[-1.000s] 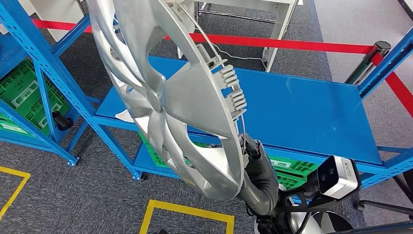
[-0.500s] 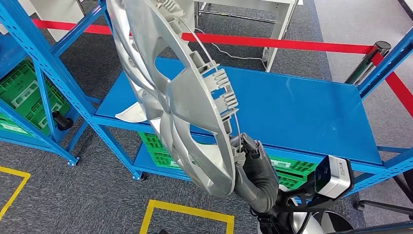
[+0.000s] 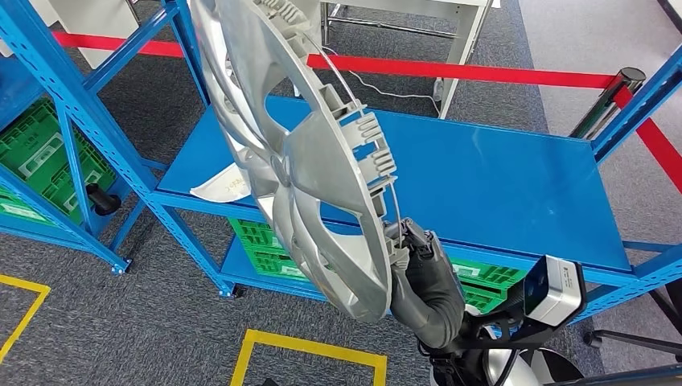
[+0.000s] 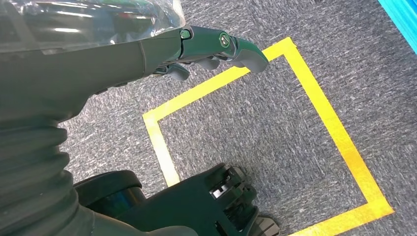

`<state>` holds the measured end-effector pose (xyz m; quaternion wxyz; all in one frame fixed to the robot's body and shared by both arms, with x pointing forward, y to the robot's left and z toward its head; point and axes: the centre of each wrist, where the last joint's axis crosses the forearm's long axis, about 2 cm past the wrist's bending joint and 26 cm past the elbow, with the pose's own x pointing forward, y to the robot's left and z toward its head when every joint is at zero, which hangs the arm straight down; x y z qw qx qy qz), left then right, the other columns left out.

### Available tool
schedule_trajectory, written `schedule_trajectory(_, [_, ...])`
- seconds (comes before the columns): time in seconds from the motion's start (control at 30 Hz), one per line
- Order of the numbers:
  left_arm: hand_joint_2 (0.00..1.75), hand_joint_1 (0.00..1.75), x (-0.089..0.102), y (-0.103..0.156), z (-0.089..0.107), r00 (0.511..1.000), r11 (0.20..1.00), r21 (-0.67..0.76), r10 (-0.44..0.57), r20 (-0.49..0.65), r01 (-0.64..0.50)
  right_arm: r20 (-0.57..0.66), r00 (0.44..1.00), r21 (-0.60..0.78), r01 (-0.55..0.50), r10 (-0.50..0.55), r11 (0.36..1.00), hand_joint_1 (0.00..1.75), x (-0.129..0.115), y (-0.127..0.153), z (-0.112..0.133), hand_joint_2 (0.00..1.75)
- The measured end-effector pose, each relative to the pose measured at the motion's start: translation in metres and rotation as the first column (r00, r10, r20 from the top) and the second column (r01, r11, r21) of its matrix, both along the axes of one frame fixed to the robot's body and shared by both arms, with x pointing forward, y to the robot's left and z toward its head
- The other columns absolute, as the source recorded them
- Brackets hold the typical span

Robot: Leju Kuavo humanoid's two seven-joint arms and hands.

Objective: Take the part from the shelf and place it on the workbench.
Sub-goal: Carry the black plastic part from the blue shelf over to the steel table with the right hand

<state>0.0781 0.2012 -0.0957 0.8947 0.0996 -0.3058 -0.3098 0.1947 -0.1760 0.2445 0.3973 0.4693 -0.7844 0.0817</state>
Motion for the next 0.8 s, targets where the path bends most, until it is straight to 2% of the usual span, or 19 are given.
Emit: schedule_trajectory(0.8, [1.75, 0.0, 0.0, -0.001, 0.0, 1.0, 1.0, -0.008, 0.012, -0.004, -0.012, -0.002, 0.999, -0.009, 0.046, -0.046, 0.999, 1.75, -0.001, -0.01, 0.0, 1.75])
